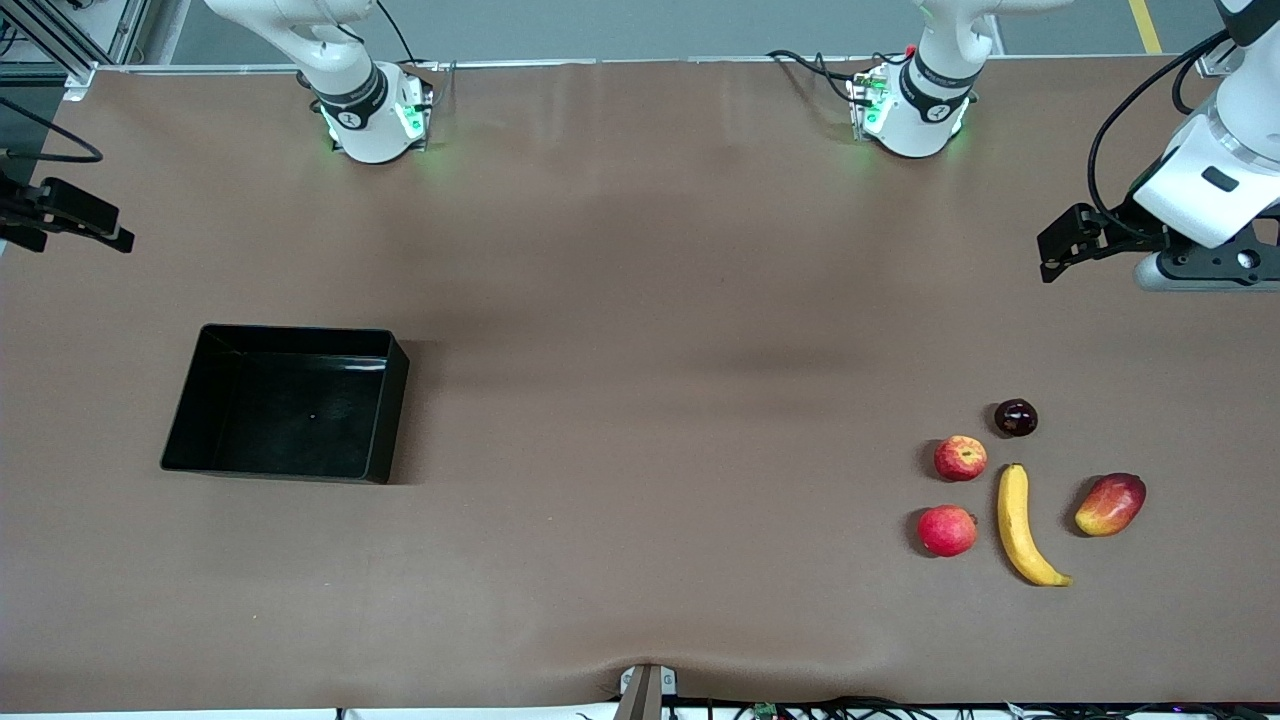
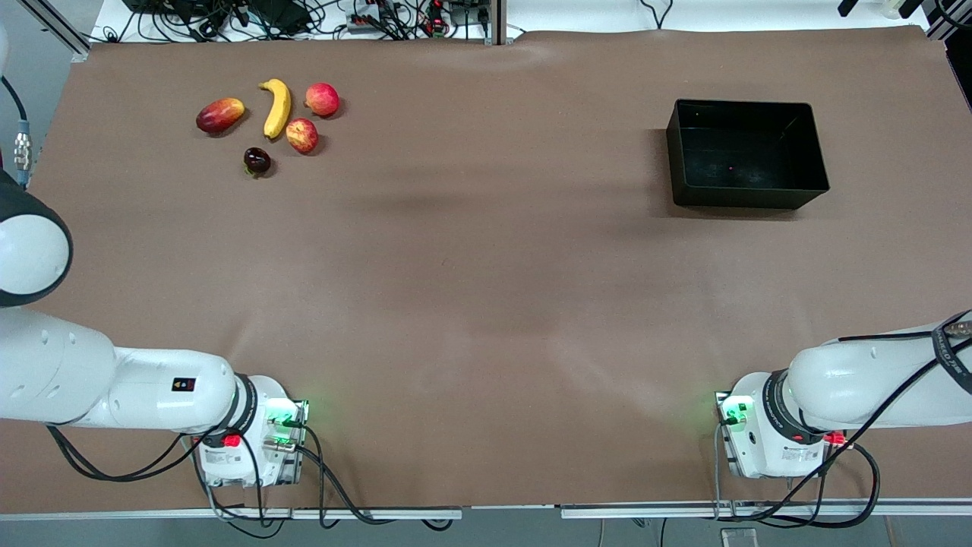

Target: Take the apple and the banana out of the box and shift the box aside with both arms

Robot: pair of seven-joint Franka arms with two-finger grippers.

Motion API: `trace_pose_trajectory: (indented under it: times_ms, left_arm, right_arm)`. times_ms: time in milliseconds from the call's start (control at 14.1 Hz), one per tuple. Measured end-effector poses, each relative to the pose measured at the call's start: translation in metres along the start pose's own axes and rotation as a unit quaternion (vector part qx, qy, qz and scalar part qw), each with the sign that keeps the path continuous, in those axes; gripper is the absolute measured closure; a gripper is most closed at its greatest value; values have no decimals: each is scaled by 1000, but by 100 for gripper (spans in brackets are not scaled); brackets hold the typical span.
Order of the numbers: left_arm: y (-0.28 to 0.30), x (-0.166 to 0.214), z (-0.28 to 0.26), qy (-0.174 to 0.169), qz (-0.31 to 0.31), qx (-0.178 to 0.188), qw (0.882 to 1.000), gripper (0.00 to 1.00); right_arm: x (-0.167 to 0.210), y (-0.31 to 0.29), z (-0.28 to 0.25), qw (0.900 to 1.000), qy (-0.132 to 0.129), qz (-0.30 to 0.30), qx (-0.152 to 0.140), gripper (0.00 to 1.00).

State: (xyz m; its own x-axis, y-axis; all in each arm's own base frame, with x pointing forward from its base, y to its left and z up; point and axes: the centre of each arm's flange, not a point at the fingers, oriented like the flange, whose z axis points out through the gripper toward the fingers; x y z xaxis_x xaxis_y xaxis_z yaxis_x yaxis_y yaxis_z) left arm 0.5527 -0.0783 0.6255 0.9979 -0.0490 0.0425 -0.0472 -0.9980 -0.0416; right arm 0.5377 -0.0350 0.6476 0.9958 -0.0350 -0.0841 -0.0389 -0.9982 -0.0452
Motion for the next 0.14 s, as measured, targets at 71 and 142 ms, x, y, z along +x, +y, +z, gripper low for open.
trace_pose_trajectory:
  times_ms: [71, 142]
  left_arm:
    - [0, 0, 0, 0, 0, 0, 1000, 0]
    - [0, 0, 0, 0, 0, 0, 1000, 0]
  right_arm:
    - [-3, 1, 2, 1000, 1, 1, 0, 0]
    - [-6, 3, 4, 1000, 6, 3, 1, 0]
